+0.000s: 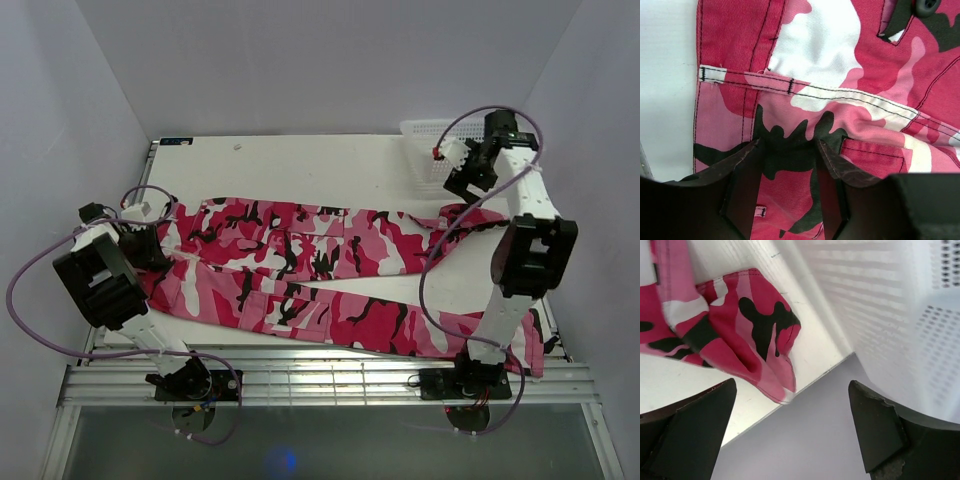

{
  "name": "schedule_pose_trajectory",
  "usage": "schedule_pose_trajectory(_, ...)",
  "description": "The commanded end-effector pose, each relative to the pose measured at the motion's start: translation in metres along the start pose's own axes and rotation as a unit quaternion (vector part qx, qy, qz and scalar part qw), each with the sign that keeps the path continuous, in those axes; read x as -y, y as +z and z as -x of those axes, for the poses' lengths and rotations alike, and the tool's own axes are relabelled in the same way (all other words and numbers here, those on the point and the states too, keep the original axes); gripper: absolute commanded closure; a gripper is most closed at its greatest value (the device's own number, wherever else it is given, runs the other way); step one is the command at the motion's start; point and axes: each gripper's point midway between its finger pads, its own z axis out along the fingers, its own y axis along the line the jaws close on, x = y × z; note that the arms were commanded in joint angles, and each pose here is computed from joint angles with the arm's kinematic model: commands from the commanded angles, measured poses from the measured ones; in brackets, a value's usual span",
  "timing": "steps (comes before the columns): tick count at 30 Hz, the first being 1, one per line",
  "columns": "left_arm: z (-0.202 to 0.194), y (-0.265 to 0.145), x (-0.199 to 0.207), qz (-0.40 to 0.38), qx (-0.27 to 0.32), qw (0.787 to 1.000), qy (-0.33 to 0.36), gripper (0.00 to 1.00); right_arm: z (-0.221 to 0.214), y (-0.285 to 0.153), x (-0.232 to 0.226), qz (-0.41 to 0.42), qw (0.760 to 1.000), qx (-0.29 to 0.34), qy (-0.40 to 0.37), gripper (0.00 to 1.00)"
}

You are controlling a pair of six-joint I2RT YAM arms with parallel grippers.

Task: Fold and stack the trousers
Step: Flatten the trousers out

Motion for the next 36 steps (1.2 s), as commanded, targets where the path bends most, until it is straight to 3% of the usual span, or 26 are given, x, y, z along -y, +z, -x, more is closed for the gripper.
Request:
schedule_pose_trajectory(1, 0.018, -0.02, 0.006, 0.005, 0.034, 0.999, 0.012, 0.44, -0.009, -0.067, 0.013, -0.062, 0.988, 0.121, 0.079, 0.02)
schedule_pose_trajectory(2, 0.018, -0.021, 0.007, 0.003, 0.035, 0.999, 0.012, 0.44, -0.014, -0.084, 0.009, -0.069, 0.981, 0.145, 0.105, 0.02)
schedule_pose_trajectory(6, 0.016, -0.02, 0.01, -0.003, 0.034, 0.999, 0.012, 0.44, -0.054, -0.085, -0.034, -0.008, 0.944, 0.226, 0.24, 0.05)
schedule_pose_trajectory(10, 0.017, -0.02, 0.011, -0.008, 0.034, 0.999, 0.006, 0.44, -0.062, -0.058, -0.097, 0.108, 0.934, 0.21, 0.268, 0.19)
schedule_pose_trajectory(13, 0.017, -0.022, 0.014, -0.014, 0.035, 0.999, 0.005, 0.44, -0.079, -0.054, -0.101, 0.12, 0.903, 0.229, 0.343, 0.23)
schedule_pose_trajectory(16, 0.019, -0.025, 0.018, -0.018, 0.039, 0.999, 0.006, 0.44, -0.099, -0.057, -0.097, 0.111, 0.857, 0.277, 0.419, 0.26)
schedule_pose_trajectory(20, 0.017, -0.023, 0.02, -0.025, 0.038, 0.999, 0.003, 0.43, -0.123, -0.045, -0.087, 0.028, 0.883, 0.267, 0.384, 0.24)
schedule_pose_trajectory(22, 0.015, -0.02, 0.019, -0.027, 0.034, 0.999, -0.001, 0.43, -0.134, -0.04, -0.067, -0.041, 0.912, 0.26, 0.315, 0.21)
schedule_pose_trajectory(24, 0.018, -0.02, 0.019, -0.028, 0.038, 0.999, 0.002, 0.41, -0.141, -0.025, -0.059, -0.078, 0.925, 0.245, 0.281, 0.16)
schedule_pose_trajectory(31, 0.059, -0.045, 0.049, -0.106, 0.107, 0.988, 0.025, 0.28, -0.131, 0.017, -0.042, -0.081, 0.942, 0.24, 0.222, 0.1)
schedule_pose_trajectory(34, 0.084, -0.054, 0.047, -0.114, 0.13, 0.985, 0.029, 0.25, -0.116, 0.034, -0.051, -0.066, 0.954, 0.238, 0.169, 0.14)
schedule_pose_trajectory(36, 0.094, -0.049, 0.041, -0.114, 0.133, 0.984, 0.017, 0.23, -0.109, 0.041, -0.058, -0.055, 0.961, 0.232, 0.143, 0.33)
